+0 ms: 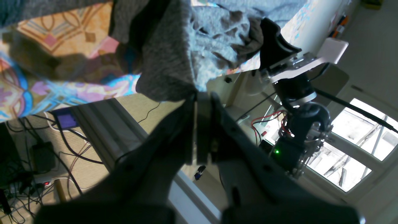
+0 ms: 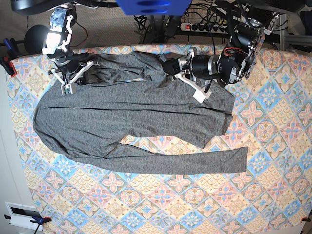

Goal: Layout the t-shirt on the table in an organized manner, then fold the t-shirt properly

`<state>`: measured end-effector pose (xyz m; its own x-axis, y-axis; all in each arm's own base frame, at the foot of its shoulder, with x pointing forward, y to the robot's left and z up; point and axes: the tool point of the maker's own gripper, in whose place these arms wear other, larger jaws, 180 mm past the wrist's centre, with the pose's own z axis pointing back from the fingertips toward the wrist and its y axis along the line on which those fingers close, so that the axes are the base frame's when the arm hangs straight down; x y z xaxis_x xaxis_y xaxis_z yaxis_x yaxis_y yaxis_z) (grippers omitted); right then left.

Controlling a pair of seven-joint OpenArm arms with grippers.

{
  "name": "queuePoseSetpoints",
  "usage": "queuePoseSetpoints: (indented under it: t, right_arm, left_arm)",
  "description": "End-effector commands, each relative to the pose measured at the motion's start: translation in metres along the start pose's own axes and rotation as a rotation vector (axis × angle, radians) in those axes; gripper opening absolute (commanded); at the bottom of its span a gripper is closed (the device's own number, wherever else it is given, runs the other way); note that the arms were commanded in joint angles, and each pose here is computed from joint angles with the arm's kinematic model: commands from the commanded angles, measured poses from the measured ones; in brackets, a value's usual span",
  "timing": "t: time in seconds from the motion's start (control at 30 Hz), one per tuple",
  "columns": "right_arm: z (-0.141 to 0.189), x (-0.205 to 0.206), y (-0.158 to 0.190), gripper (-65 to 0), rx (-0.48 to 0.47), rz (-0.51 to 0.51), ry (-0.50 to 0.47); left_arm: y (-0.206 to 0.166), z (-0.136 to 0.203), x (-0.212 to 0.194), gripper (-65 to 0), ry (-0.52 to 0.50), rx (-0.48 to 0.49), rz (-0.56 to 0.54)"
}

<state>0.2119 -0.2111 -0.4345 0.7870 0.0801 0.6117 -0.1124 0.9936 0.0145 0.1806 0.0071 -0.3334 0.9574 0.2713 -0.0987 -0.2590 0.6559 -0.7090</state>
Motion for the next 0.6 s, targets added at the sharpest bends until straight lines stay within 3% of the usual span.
queuePoseSetpoints:
  t: [0.0,0.23,0.37,0.57]
  right_arm:
    - [0.000,-0.015,-0.004,-65.0,-0.014,0.014,0.068]
    - [0.001,-0.016,-0.004,-65.0,-0.014,0.014,0.071]
    - [0.001,-0.016,-0.004,-65.0,-0.014,0.014,0.071]
    - [0.000,-0.016,-0.003,-65.0,-0.013,0.015,0.071]
  left_arm:
    - [-0.007,0.004,0.000,-60.6,0.003,-0.020,-0.019]
    - [-0.005,0.002,-0.005,-40.9,0.018,-0.017,-0.016]
    - [-0.006,0.003,-0.015,-31.5,0.080,-0.020,-0.015]
    - [0.018,0.008,-0.022,-29.2,0.097,0.047,0.003]
